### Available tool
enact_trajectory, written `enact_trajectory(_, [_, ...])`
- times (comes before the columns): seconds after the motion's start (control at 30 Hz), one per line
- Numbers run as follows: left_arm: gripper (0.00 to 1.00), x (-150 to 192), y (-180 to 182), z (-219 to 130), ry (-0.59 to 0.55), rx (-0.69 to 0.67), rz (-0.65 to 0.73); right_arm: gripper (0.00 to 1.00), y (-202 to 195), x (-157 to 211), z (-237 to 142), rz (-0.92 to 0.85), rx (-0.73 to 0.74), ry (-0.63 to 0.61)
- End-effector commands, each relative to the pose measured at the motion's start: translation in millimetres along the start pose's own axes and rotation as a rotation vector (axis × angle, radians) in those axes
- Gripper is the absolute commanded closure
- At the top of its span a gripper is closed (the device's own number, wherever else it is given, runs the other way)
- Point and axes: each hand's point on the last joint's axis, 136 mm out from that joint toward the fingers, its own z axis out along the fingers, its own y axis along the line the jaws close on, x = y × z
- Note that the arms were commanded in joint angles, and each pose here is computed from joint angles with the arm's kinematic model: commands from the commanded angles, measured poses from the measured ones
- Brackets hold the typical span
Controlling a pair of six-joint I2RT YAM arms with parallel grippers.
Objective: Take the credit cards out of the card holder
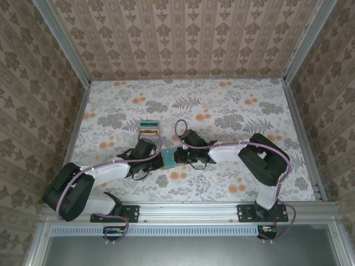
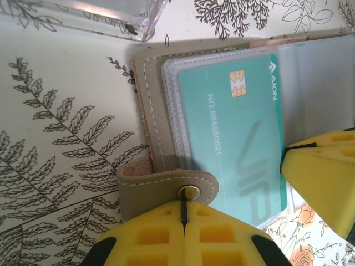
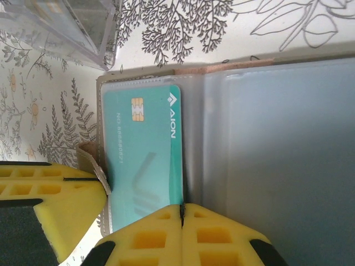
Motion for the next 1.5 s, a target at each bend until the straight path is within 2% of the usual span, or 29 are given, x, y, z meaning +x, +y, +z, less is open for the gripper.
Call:
enact_trajectory(0.0, [1.00,16.9,22.7,2.6,0.062,-0.099,-0.024,1.00,-12.7,2.1,-8.2,0.030,0.027,-0.002])
enact_trajectory(0.33, [1.00,16.2,21.4,1.9,0.061,-0.092,-0.023,1.00,-16.4,1.4,-8.5,0.039,0.024,-0.001])
enact_trajectory(0.4, [1.00,15.9,20.6,1.8,0.061,-0.090,-0.020,0.91,-16.1,1.7,-6.2,0.041,0.017,0.001])
enact_trajectory(0.53, [1.00,16.2,19.4,2.2,0.063,-0.083,-0.018,0.86,-12.8,2.0,-2.4,0.041,-0.003,0.011])
enact_trajectory(1.1, [1.00,16.8,16.5,4.2,0.071,-0.074,-0.013,0.81,-2.2,6.8,11.6,0.052,-0.080,0.052])
enact_trajectory(1.23, [1.00,16.9,17.1,3.9,0.071,-0.076,-0.014,0.83,-2.5,7.0,12.8,0.052,-0.080,0.054])
enact_trajectory(1.4, [1.00,16.5,16.8,3.7,0.071,-0.078,-0.011,1.00,-8.6,6.8,8.2,0.053,-0.049,0.041])
enact_trajectory(1.47, [1.00,16.7,17.9,3.7,0.071,-0.083,-0.012,1.00,-13.5,4.2,4.1,0.060,-0.036,0.023])
